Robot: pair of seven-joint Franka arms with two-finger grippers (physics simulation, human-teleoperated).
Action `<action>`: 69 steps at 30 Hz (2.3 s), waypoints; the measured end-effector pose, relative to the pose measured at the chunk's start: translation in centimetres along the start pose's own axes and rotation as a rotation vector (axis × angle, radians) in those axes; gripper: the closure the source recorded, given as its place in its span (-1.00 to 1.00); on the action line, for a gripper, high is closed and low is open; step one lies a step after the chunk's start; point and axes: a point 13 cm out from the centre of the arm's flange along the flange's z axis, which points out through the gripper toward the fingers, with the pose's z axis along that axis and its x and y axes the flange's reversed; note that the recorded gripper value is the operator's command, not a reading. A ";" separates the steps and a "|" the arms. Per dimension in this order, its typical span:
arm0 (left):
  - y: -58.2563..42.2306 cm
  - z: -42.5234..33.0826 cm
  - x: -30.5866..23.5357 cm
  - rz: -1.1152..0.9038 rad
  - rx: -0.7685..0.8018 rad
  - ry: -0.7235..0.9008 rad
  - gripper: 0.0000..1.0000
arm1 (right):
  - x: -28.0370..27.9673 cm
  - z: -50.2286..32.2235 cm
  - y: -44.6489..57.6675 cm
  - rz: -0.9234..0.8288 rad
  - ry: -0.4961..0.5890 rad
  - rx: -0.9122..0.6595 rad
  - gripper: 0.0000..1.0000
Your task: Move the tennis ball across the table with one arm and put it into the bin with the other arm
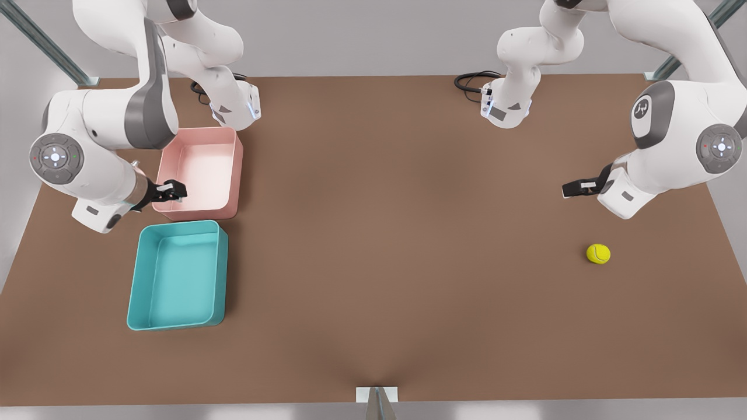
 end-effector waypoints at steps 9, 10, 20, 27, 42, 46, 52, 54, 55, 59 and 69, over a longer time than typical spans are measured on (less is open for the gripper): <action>8.0 7.6 -7.1 -0.065 0.003 0.031 0.57 | -0.2 -1.0 0.5 0.020 -0.017 0.012 -1.00; 10.3 10.1 -8.9 -0.058 0.011 0.039 0.57 | -0.2 -1.0 0.6 0.021 -0.016 0.012 -1.00; 25.6 23.6 -14.4 0.499 -0.003 -0.003 0.57 | -0.3 -0.7 0.2 0.049 -0.007 0.005 -1.00; 30.3 30.7 -13.7 1.021 -0.112 0.004 0.57 | -0.4 -0.4 1.4 0.069 0.004 0.011 -1.00; 29.9 34.1 -15.2 1.533 -0.229 -0.023 0.57 | -0.2 -0.2 1.7 0.121 0.021 0.014 -1.00; 30.3 34.0 -15.5 1.569 -0.247 -0.027 0.57 | -0.2 -0.2 1.8 0.129 0.022 0.011 -1.00; 30.7 34.3 -15.4 1.592 -0.250 -0.025 0.57 | -0.3 -0.2 2.1 0.134 0.022 0.014 -1.00; 26.8 35.1 -15.4 1.623 -0.222 -0.038 0.57 | -0.3 -0.3 2.0 0.139 0.020 0.014 -1.00; 22.6 34.8 -16.1 1.660 -0.212 -0.063 0.57 | -0.2 -0.3 1.8 0.142 0.020 0.013 -1.00; 3.8 27.9 -19.7 1.730 -0.242 -0.234 0.57 | -0.2 -0.2 1.8 0.147 0.021 0.014 -1.00; -6.5 12.5 -14.1 1.331 -0.224 -0.277 -1.00 | -0.2 0.2 2.0 0.148 0.034 0.015 -1.00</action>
